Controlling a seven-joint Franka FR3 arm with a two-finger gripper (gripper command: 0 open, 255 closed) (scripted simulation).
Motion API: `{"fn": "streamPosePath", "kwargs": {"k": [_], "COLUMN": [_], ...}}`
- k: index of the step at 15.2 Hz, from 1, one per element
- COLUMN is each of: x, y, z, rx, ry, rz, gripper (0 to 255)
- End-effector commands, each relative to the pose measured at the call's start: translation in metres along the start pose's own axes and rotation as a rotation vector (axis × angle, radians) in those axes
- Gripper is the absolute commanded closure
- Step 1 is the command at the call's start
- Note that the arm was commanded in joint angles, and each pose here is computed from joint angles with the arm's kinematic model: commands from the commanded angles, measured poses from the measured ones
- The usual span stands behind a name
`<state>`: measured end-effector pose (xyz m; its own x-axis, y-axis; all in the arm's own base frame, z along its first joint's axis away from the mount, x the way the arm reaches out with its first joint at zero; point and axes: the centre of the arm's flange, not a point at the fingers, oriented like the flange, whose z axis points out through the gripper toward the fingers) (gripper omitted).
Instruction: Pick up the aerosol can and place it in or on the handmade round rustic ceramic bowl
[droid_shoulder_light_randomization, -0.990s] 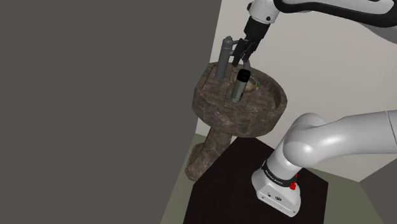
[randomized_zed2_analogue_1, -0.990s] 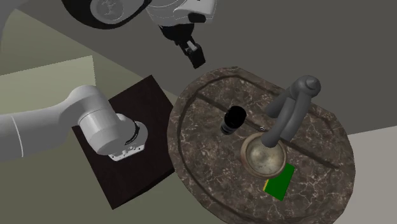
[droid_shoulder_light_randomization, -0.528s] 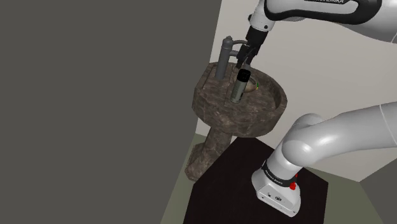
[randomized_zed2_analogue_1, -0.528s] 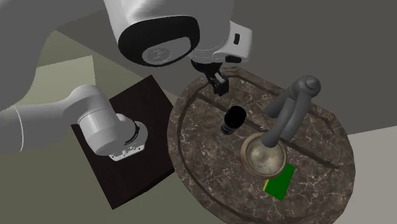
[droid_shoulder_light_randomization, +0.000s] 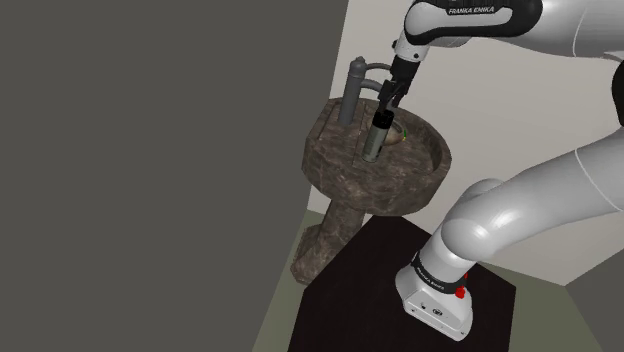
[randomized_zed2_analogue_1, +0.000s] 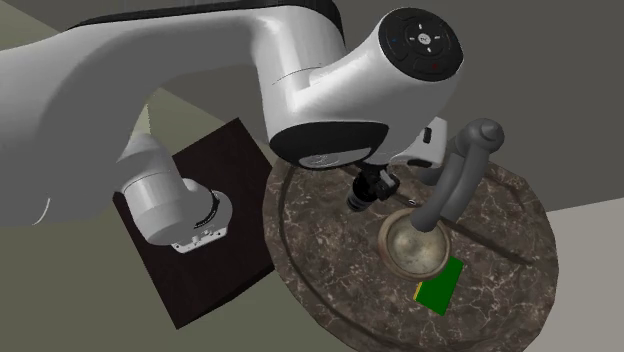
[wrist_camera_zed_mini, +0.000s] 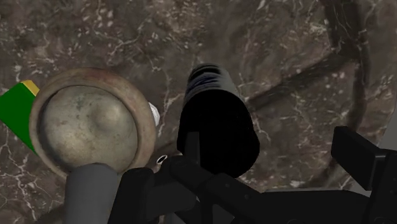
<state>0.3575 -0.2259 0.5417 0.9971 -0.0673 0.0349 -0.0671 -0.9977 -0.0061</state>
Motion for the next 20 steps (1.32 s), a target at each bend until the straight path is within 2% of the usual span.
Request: {"fn": "streamPosePath", "kwargs": {"k": [1,10,17,18,20], "x": [0.004,0.005,0.005,0.005,0.005], "y": [0.024,0.030,0.030,0.030,0.030], "z": [0.009,0.052,0.052,0.052,0.052], "rx": [0.002,0.002,0.002,0.002,0.002], "ry": [-0.016,-0.020,-0.020,-0.020,-0.020], "rz": [0.008,0.011,0.011,0.011,0.011], "gripper": [0,0,0,255,255]}}
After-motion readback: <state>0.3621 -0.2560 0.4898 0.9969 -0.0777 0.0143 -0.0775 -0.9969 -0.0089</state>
